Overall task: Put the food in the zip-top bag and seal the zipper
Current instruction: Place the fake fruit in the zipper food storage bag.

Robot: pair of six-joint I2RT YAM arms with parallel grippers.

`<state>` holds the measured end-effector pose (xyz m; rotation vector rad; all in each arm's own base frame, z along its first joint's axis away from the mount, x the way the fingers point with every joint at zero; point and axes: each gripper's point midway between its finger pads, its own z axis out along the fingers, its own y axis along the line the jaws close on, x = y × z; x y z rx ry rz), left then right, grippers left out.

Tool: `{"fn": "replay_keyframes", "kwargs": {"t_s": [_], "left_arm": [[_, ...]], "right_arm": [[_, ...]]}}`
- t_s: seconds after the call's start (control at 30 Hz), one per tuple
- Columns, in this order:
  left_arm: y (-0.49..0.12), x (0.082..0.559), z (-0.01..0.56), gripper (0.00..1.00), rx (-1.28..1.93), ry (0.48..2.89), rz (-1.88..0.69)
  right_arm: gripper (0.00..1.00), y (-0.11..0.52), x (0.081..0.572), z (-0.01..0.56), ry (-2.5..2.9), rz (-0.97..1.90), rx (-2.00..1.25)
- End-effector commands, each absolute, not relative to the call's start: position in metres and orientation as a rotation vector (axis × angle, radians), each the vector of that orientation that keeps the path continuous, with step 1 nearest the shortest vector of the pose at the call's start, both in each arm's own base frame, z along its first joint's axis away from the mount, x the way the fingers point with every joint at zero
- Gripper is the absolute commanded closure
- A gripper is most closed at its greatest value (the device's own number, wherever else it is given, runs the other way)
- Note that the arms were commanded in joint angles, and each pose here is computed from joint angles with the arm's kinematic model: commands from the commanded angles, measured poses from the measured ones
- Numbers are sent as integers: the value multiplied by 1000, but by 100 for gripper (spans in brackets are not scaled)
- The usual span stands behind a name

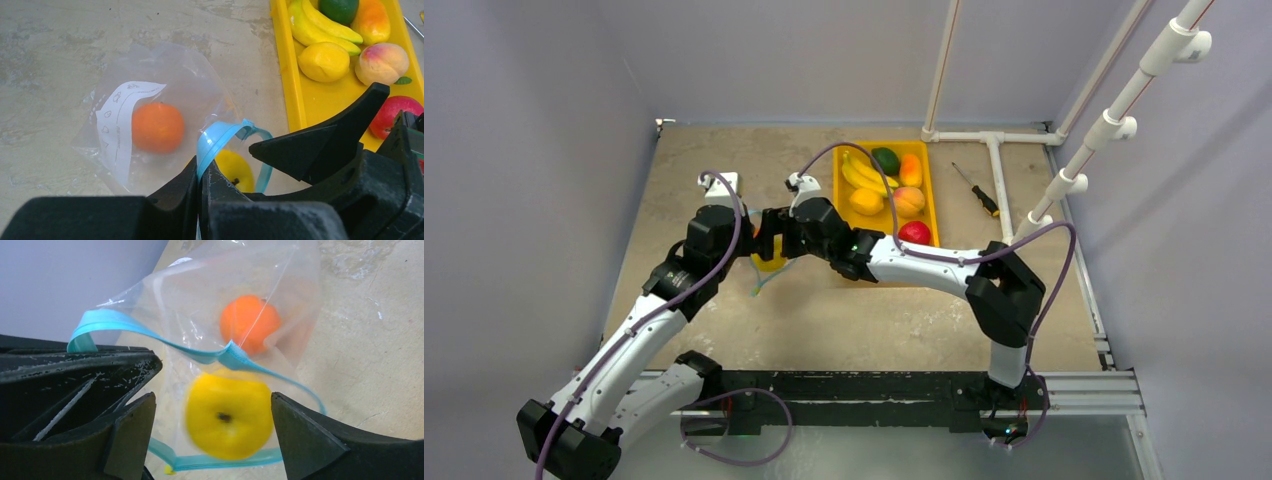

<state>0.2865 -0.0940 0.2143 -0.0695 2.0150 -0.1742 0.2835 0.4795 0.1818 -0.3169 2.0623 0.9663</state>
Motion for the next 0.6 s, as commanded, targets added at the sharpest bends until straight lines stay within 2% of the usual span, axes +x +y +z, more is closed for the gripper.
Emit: {"fn": "replay_keyframes", "kwargs": {"t_s": [0.0, 0.13, 0.57], "left_arm": [[-95, 293, 224, 100, -69, 1975, -188], [-96, 293, 224, 100, -68, 1976, -190], [-97, 294, 223, 100, -68, 1983, -195]], "right_arm": [[11, 487, 292, 216, 1989, 1024, -204], [7, 486, 291, 220, 1984, 1036, -193], [7, 464, 282, 225, 2014, 991, -206]]}}
